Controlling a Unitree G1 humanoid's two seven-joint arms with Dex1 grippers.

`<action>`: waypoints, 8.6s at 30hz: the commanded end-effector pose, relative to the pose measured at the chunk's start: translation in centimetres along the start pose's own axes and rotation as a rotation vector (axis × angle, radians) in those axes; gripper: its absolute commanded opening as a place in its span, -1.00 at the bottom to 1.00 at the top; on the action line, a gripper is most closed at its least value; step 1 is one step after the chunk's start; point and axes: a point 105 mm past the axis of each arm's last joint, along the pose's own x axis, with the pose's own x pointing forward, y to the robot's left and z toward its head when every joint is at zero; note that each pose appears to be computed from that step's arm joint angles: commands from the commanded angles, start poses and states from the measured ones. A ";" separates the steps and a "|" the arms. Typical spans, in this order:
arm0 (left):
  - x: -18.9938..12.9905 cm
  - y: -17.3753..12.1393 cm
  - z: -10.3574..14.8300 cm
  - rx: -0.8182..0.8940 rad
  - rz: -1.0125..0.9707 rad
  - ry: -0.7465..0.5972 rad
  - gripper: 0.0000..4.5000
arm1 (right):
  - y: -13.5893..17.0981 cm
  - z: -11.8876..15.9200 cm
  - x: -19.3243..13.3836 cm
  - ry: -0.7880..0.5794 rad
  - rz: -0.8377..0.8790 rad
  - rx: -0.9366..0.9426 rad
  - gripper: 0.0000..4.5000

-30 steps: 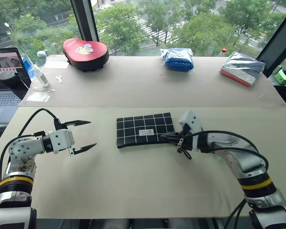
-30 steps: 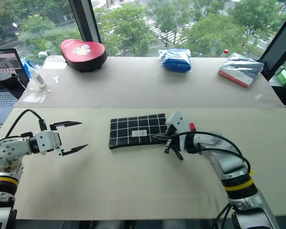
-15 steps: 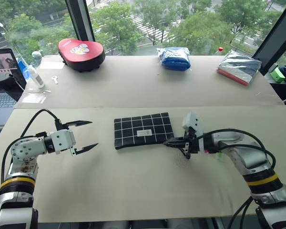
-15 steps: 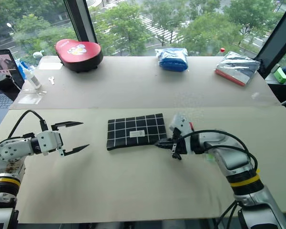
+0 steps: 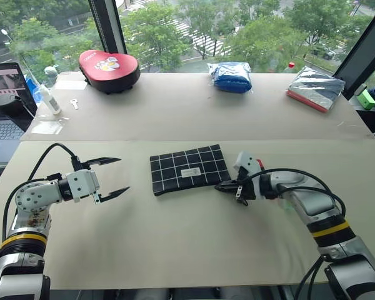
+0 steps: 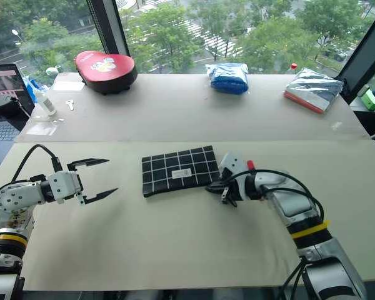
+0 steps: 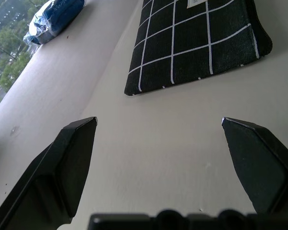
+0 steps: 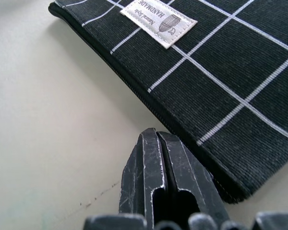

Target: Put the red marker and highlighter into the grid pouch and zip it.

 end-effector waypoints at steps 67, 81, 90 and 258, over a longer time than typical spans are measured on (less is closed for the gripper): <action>9.6 -4.2 6.7 0.482 -0.132 -0.315 1.00 | -3.2 1.6 0.2 0.068 -0.176 -0.187 -0.97; 10.2 -4.8 6.5 0.433 -0.152 -0.289 1.00 | -3.4 1.5 0.3 0.068 -0.181 -0.183 -0.97; 10.7 -4.6 6.5 0.398 -0.162 -0.274 -0.12 | -3.3 1.3 0.2 0.068 -0.185 -0.176 -1.00; 11.4 -2.5 8.6 -0.096 0.148 -0.300 -1.00 | -3.9 -8.5 -15.0 0.169 -0.942 0.483 0.99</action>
